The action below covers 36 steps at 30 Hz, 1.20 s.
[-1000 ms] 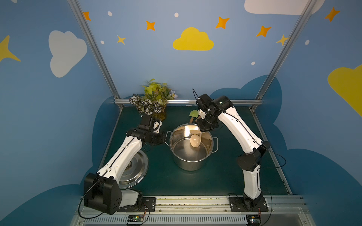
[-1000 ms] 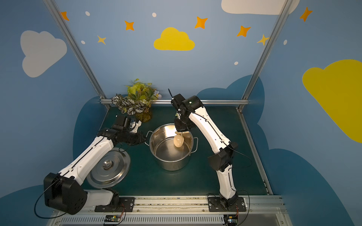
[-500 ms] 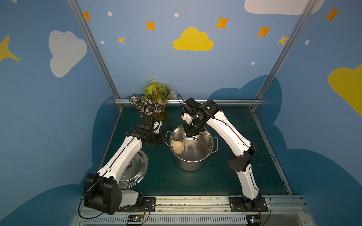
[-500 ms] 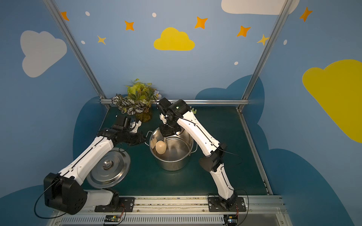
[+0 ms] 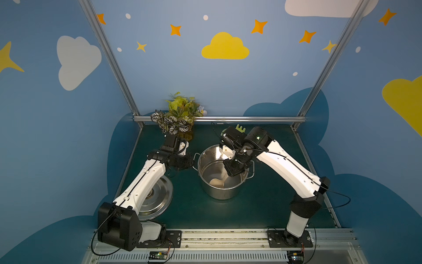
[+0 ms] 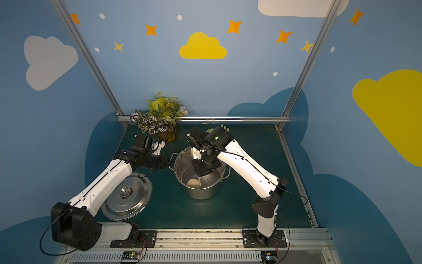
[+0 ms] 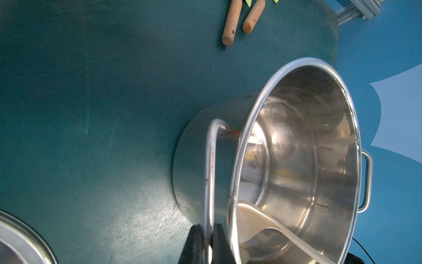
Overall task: Stir the soup with a spoon
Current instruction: Stir the soup in the pan with a stick.
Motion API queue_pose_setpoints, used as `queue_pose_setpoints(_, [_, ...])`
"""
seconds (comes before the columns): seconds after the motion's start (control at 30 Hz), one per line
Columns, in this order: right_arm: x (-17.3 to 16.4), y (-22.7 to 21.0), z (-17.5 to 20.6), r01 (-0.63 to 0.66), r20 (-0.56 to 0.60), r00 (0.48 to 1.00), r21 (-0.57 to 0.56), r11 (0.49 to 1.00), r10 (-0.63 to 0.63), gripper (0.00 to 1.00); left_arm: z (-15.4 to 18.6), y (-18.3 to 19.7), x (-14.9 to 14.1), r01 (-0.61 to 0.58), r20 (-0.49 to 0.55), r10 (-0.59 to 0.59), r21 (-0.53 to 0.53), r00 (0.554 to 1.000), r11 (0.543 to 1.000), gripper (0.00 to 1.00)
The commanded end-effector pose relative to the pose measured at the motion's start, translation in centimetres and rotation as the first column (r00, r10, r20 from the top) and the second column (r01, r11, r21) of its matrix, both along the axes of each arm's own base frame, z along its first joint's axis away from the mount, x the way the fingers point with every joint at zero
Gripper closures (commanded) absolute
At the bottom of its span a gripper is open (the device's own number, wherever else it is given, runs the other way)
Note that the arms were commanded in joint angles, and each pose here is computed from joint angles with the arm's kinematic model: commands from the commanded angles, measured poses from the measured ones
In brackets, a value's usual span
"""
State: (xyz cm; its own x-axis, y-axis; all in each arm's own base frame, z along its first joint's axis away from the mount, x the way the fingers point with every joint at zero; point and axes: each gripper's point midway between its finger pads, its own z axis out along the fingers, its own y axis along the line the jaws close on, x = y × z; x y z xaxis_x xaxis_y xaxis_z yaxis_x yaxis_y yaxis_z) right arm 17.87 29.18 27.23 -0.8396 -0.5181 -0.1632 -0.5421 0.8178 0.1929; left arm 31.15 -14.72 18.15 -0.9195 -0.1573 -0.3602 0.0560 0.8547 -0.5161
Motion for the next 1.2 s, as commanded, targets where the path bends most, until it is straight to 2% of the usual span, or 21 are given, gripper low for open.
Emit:
queue_pose_setpoints(0.0, [-0.2,-3.8,-1.1,0.064,0.010,0.998,-0.112,0.992,-0.063,1.00,-1.5,-0.3,-1.4,0.022,-0.069,-0.022,0.003,0.997,1.000,0.97])
queue_pose_setpoints(0.17, [1.7,-7.3,-1.6,0.163,0.036,0.987,-0.157,0.974,-0.159,1.00,-1.5,-0.3,-1.5,0.021,-0.068,-0.020,0.003,0.997,1.000,0.97])
queue_pose_setpoints(0.37, [5.7,-8.5,-1.5,0.236,0.072,0.971,-0.165,0.958,-0.227,1.00,-1.4,-0.4,-1.6,0.019,-0.068,-0.019,-0.002,0.997,1.000,0.97])
queue_pose_setpoints(0.57, [9.4,-7.0,-2.0,0.261,0.096,0.964,-0.165,0.951,-0.248,1.00,-1.6,-0.3,-1.7,0.019,-0.074,-0.019,0.002,0.997,1.000,0.97])
queue_pose_setpoints(0.73, [11.2,-3.4,-1.9,0.241,0.054,0.970,-0.076,0.967,-0.238,1.00,-1.5,-0.2,-1.8,0.018,-0.073,-0.018,0.003,0.997,1.000,0.97])
queue_pose_setpoints(0.9, [11.1,1.0,-1.8,0.174,0.003,0.985,0.027,0.984,-0.175,1.00,-1.5,-0.2,-1.9,0.019,-0.074,-0.019,0.005,0.997,1.000,0.97])
queue_pose_setpoints(1.03, [9.6,4.4,-1.4,0.113,-0.057,0.993,0.124,0.986,-0.107,1.00,-1.5,-0.1,-1.9,0.019,-0.072,-0.019,0.008,0.997,1.000,0.97])
queue_pose_setpoints(1.17, [7.4,5.7,-0.8,0.055,-0.071,0.996,0.147,0.988,-0.045,1.00,-1.5,-0.1,-2.0,0.022,-0.072,-0.021,0.008,0.997,1.000,0.98])
